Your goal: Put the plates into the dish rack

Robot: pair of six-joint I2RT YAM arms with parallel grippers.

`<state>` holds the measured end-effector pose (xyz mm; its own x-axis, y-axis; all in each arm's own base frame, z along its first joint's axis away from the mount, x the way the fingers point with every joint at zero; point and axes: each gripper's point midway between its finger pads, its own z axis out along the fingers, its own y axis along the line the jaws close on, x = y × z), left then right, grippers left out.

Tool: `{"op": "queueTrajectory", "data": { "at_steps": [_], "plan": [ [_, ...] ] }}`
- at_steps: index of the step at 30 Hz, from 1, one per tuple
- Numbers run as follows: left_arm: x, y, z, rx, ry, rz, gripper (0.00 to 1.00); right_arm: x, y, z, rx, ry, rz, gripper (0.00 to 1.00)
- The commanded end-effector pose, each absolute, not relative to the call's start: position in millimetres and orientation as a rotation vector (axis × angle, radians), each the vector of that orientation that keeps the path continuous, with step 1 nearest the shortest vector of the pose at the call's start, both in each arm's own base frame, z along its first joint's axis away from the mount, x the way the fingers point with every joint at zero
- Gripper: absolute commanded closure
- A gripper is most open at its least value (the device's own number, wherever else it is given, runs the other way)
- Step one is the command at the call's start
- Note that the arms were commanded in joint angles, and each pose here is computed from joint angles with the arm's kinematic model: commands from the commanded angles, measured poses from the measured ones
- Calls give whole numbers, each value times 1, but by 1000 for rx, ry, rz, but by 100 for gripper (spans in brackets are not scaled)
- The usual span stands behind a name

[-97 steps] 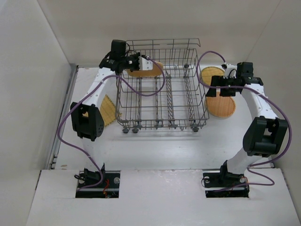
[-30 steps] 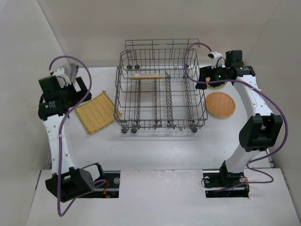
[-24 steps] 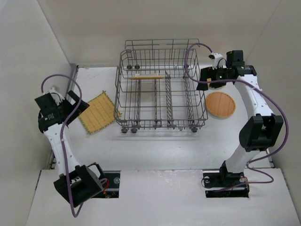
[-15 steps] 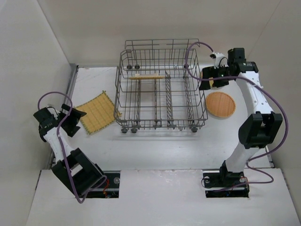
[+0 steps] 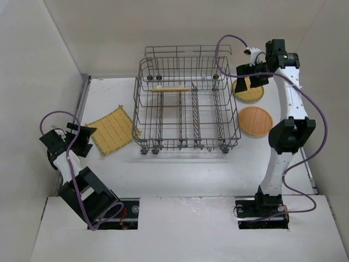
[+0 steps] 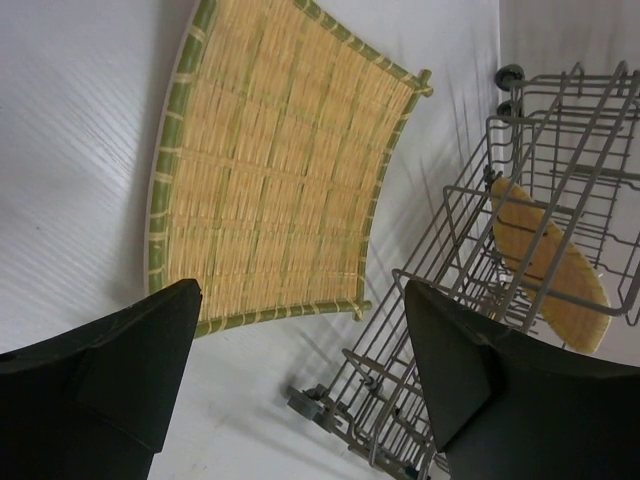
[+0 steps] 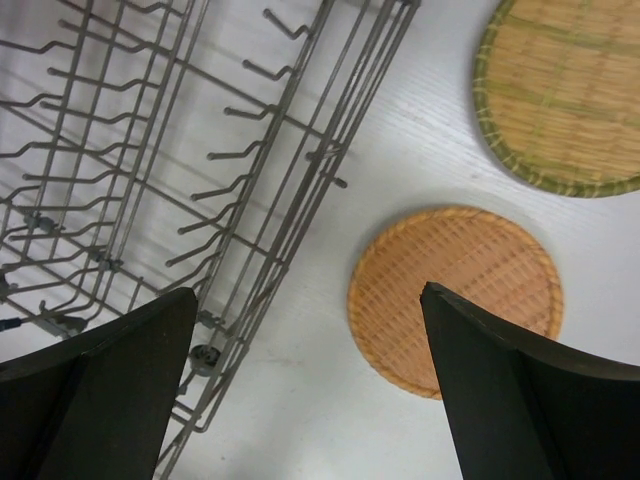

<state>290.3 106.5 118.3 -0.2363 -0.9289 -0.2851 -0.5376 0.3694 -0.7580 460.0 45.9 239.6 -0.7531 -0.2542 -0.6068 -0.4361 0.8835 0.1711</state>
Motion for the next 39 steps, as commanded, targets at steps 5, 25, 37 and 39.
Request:
{"op": "queueTrajectory", "data": {
  "at_steps": [5,25,37,39],
  "plan": [
    [272,117,102,-1370,1839,-666,15,461,31,252,-583,2489,329,0],
    [256,65,91,-1446,2026,-722,13,458,17,252,-558,2501,347,0],
    [243,58,91,-1544,2085,-738,10,457,20,251,-579,2503,333,0],
    [236,58,86,-1586,2100,-714,10,457,21,251,-583,2506,333,0]
  ]
}}
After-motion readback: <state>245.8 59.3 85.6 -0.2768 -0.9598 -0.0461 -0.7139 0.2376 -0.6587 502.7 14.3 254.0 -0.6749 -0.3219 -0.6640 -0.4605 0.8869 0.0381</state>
